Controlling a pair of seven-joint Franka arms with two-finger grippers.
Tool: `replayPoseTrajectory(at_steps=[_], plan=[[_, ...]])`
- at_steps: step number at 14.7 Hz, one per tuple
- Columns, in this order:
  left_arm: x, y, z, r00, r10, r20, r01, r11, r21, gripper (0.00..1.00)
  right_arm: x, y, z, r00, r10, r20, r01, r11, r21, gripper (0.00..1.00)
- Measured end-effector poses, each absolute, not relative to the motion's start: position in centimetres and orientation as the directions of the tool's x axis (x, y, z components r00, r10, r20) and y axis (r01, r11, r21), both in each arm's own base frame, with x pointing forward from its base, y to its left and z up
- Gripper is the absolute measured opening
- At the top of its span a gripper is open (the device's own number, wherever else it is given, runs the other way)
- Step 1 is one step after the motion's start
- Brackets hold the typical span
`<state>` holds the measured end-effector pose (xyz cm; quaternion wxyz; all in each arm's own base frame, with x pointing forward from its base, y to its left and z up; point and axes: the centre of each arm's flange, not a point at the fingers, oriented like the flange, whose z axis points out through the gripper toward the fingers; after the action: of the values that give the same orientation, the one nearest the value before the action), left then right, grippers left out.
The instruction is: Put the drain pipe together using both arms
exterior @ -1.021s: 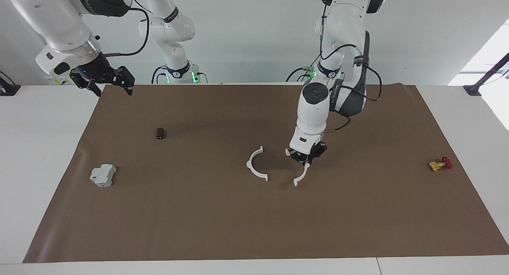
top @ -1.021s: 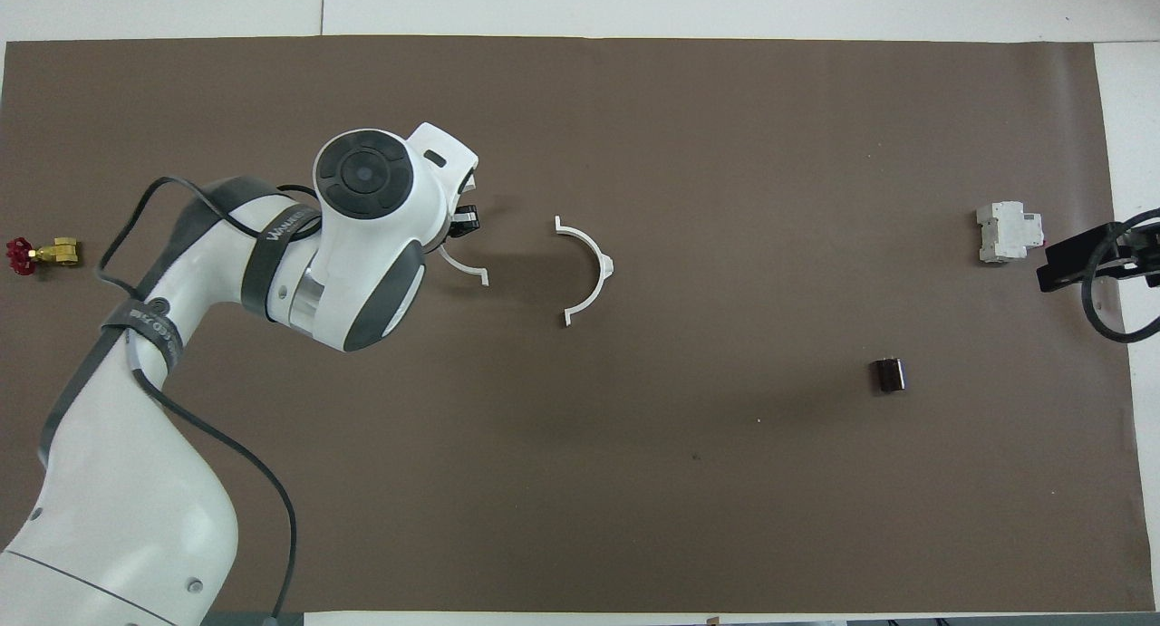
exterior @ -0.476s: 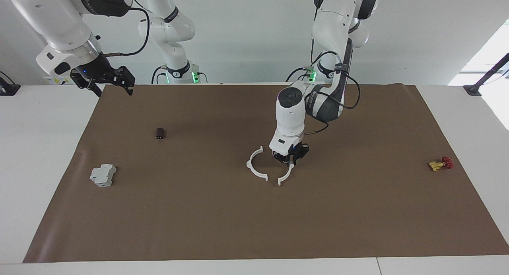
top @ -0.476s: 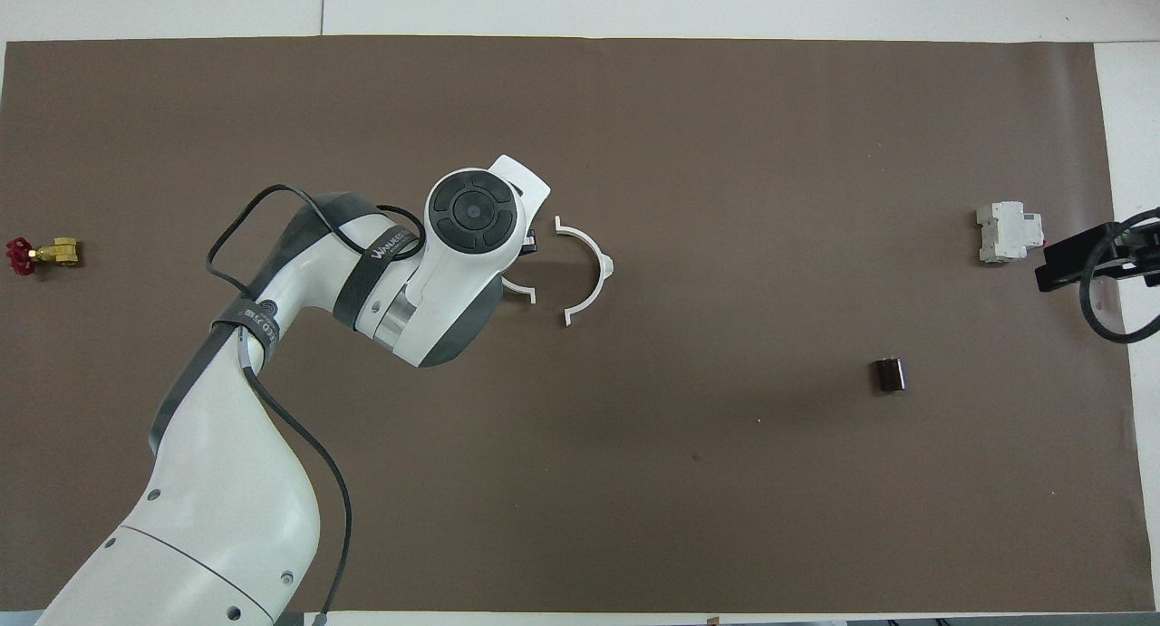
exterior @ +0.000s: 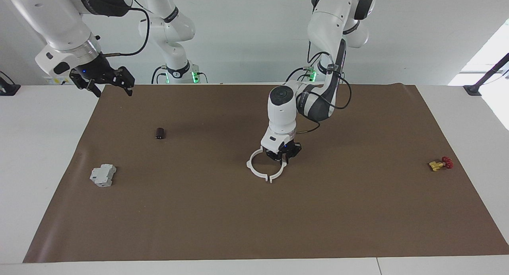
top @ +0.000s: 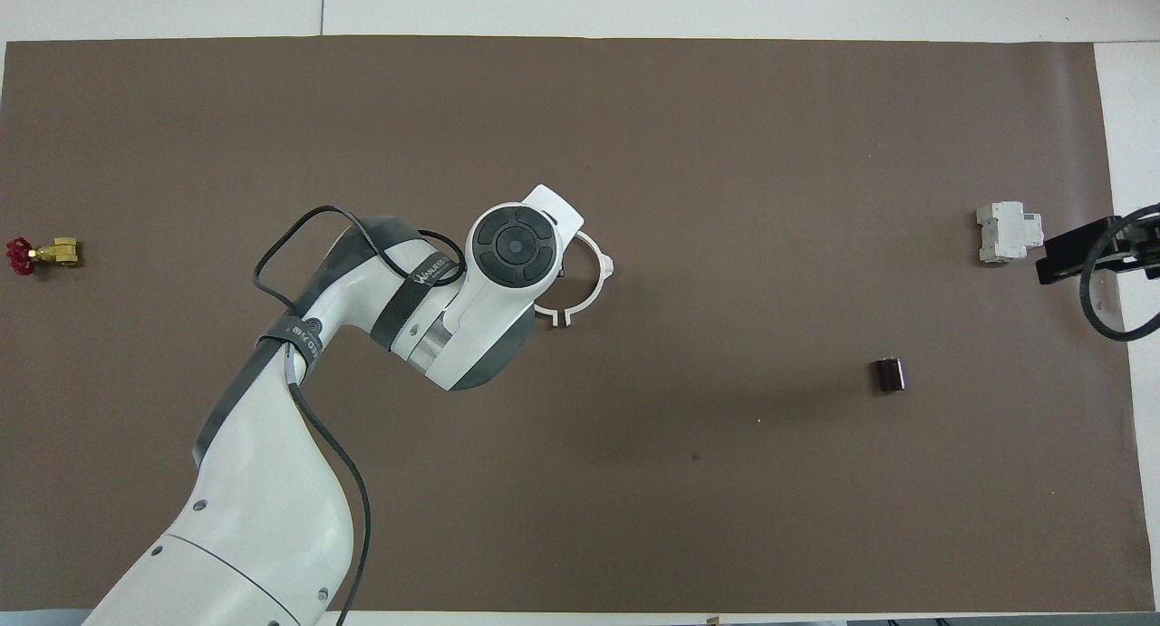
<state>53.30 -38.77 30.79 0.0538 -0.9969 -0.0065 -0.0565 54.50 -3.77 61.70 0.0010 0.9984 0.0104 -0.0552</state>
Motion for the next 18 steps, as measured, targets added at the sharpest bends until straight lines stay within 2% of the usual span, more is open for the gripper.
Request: replayPoseTrajectory(at_steps=[18], plan=[[53.40,-38.89,30.77,0.991,0.019,0.130,0.029,-0.996,-0.082,0.20,54.52,-3.42,61.75,0.994,0.027,-0.108,0.027,-1.000,0.001,1.00]])
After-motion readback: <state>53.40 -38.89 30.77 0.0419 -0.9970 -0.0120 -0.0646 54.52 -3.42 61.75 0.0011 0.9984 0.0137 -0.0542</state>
